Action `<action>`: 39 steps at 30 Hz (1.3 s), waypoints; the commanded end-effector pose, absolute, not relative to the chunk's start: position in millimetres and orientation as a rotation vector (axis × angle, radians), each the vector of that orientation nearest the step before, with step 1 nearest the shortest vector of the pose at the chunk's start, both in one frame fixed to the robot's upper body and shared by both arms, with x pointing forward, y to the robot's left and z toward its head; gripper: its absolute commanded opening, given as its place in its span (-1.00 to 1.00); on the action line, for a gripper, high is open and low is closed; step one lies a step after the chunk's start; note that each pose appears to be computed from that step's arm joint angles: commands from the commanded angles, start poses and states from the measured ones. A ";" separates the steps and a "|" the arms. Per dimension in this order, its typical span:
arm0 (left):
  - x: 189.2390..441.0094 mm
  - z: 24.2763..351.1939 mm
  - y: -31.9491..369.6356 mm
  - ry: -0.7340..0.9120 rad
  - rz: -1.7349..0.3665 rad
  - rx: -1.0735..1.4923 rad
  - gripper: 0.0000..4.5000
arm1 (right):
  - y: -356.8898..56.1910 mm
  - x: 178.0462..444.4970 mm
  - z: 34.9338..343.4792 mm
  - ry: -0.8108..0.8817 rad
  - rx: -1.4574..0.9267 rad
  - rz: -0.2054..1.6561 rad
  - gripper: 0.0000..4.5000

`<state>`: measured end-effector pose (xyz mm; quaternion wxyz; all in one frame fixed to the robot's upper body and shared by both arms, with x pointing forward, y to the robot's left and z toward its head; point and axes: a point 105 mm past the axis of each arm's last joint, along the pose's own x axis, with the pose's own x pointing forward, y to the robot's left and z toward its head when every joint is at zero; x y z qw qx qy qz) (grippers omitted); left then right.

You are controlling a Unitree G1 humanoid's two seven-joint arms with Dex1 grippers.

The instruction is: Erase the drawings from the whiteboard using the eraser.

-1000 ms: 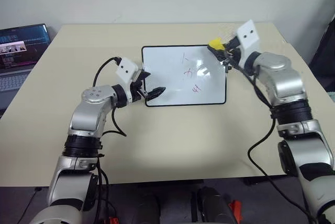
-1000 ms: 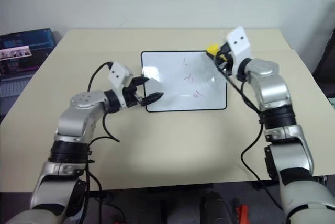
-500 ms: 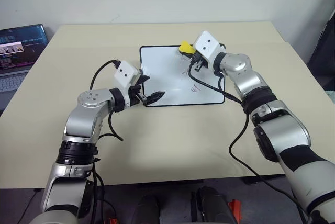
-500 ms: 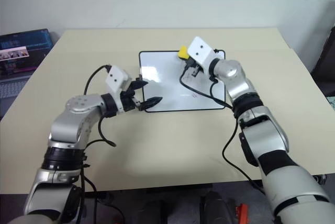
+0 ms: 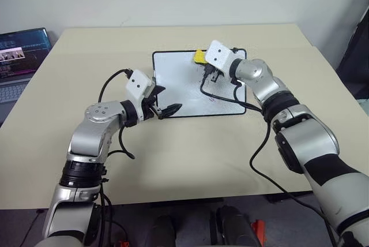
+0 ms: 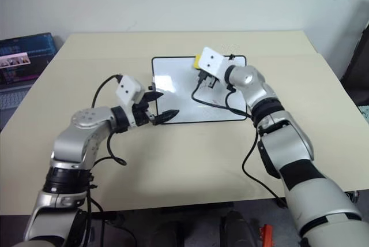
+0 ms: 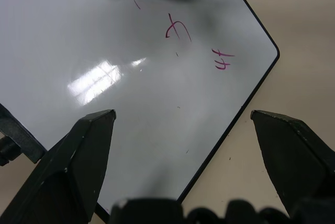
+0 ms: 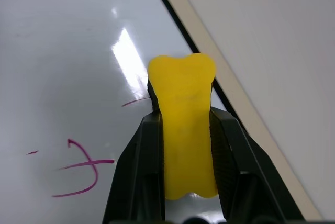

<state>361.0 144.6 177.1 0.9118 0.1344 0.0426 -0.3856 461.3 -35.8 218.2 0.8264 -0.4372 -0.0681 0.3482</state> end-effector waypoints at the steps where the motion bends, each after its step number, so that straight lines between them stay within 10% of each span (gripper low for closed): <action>1: 356.1 193.4 145.9 0.030 -0.797 0.296 1.00 | -40.2 458.3 190.5 -0.048 -0.973 0.795 -0.63; 19: 356.7 193.4 142.4 0.028 -0.814 0.297 1.00 | -72.2 480.4 237.5 -0.100 -0.928 0.496 -0.70; 39: 353.9 192.3 148.1 0.030 -0.789 0.295 1.00 | -1.4 464.3 218.3 -0.084 -0.972 0.664 -0.70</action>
